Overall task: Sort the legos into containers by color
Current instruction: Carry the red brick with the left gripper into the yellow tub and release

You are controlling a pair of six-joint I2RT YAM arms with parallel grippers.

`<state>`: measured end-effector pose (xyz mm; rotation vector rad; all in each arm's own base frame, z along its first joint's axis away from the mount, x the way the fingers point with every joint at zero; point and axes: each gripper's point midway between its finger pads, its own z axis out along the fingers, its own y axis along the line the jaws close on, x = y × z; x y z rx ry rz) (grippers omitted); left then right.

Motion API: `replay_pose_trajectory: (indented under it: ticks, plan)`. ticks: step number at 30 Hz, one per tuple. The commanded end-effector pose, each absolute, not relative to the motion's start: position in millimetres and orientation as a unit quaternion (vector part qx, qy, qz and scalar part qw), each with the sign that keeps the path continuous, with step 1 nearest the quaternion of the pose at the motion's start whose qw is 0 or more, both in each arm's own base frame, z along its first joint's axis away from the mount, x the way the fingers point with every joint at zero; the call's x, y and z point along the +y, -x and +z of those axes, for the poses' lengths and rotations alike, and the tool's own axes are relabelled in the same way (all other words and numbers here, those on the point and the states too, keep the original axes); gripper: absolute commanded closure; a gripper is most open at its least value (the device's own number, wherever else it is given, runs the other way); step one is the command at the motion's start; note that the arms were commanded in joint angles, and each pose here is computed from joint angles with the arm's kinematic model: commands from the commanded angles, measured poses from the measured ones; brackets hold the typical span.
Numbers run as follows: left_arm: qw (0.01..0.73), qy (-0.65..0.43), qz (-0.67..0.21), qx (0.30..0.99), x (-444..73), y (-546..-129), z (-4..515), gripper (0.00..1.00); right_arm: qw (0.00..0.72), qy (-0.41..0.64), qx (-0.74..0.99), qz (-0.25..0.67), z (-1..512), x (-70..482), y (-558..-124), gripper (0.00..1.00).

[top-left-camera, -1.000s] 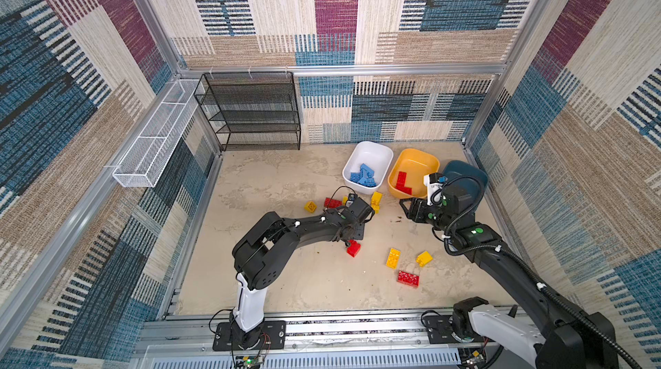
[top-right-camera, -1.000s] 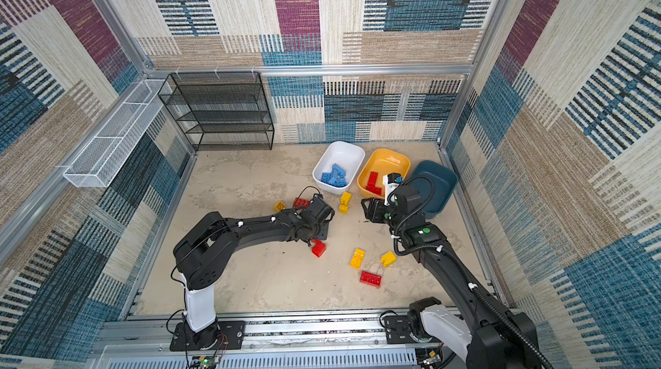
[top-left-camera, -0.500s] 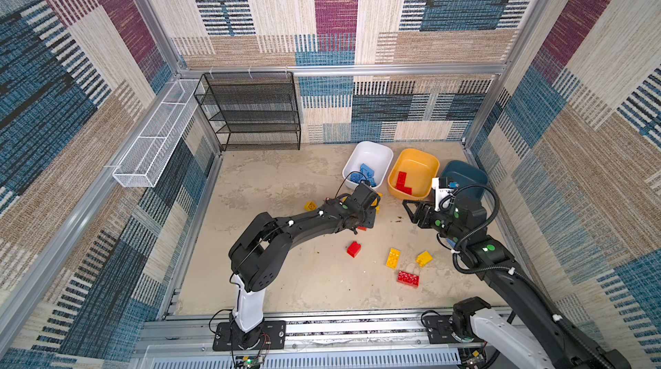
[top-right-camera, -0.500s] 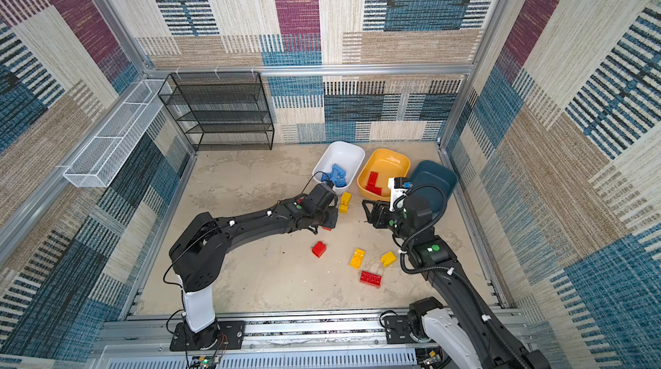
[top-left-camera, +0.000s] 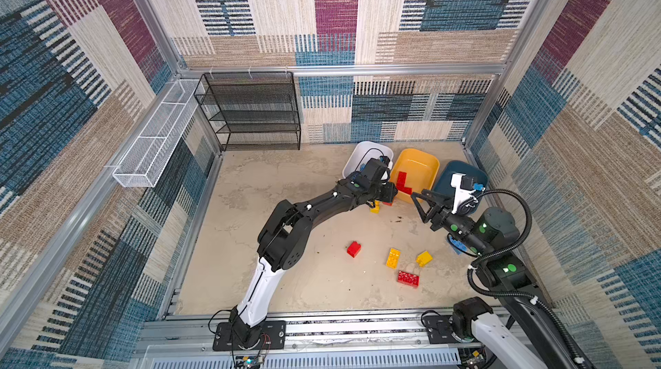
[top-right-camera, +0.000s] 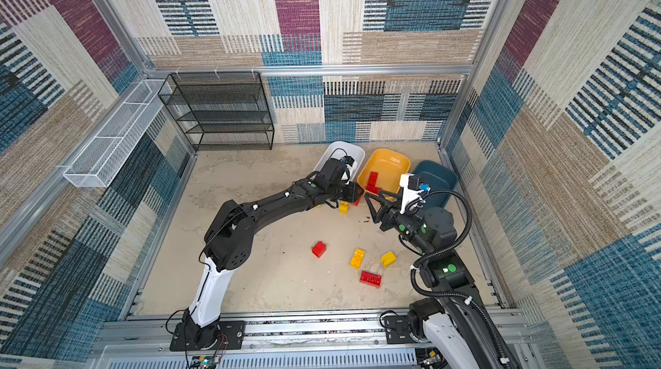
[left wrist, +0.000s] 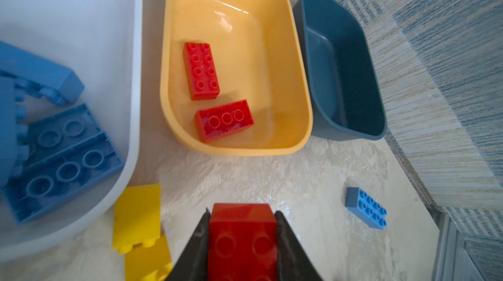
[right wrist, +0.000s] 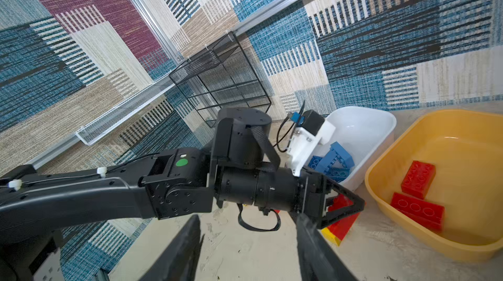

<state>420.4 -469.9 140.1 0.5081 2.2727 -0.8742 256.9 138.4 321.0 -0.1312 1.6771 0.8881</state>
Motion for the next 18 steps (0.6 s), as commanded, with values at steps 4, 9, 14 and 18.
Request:
replay_pose_trajectory:
  ticks: [4,9,14,18]
  plan:
    - [0.341,-0.174,-0.393,0.836,-500.7,-446.4,161.0,0.72,0.588,0.088,0.702,0.393,333.3,146.8,-252.0,0.43]
    - [0.349,-0.136,-0.405,0.834,-516.3,-472.0,151.8,0.72,0.588,0.094,0.697,0.400,332.6,148.3,-248.5,0.43]
    - [0.332,-0.123,-0.415,0.838,-535.3,-484.8,140.7,0.72,0.583,0.092,0.702,0.400,327.8,148.3,-248.2,0.43]
    - [0.345,-0.118,-0.407,0.837,-534.3,-490.8,141.4,0.67,0.574,0.087,0.712,0.394,322.2,147.3,-249.5,0.43]
